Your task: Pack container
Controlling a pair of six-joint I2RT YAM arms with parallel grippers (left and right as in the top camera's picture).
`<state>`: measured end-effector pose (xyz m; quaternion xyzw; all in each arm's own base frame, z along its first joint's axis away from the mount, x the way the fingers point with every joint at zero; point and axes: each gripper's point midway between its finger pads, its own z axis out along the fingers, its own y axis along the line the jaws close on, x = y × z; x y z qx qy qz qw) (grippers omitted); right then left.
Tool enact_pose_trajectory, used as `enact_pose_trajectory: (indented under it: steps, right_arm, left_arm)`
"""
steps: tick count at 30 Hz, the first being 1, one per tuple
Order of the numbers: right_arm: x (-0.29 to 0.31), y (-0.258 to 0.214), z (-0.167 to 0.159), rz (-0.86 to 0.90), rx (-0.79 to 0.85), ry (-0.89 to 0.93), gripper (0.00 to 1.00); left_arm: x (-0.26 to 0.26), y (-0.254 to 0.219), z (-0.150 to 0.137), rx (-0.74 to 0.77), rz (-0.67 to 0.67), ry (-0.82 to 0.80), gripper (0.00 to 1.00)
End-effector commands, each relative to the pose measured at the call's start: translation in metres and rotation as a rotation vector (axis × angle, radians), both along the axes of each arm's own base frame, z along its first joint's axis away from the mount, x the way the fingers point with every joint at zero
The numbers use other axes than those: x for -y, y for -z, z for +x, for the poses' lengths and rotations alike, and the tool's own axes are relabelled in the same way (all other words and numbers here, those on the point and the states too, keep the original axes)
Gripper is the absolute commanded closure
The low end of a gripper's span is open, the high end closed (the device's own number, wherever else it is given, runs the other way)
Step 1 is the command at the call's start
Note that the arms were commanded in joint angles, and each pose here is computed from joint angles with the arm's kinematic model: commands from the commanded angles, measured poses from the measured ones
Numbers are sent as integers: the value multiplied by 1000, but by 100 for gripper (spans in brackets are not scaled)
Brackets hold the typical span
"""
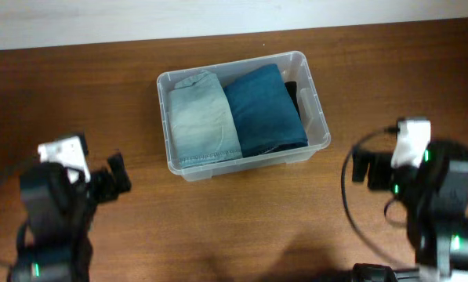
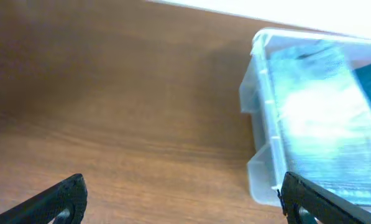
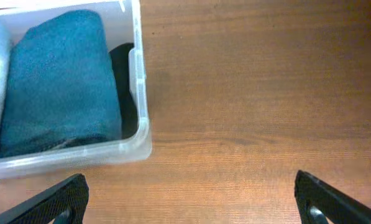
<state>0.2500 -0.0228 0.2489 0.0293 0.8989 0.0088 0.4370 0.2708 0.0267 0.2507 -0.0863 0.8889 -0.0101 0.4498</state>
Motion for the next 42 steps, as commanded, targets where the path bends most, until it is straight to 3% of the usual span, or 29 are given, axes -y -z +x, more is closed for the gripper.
enact_pose_trajectory:
  steps: [1, 7, 23, 31, 42]
  right_arm:
    - [-5, 2, -21, 8, 38, -1, 2]
    - [-11, 0, -41, 13, 54, -12, 2]
    - [-14, 3, -46, 13, 47, -21, 2]
    - [-23, 11, -50, -39, 222, -84, 2]
    - [-45, 50, -28, -84, 539, -199, 2]
  left_arm:
    - [4, -7, -18, 65, -1, 12, 1]
    - [7, -24, -40, 137, 9, 12, 1]
    - [7, -25, -40, 140, 9, 12, 1]
    - [7, -25, -40, 140, 9, 12, 1]
    - [7, -25, -40, 140, 9, 12, 1]
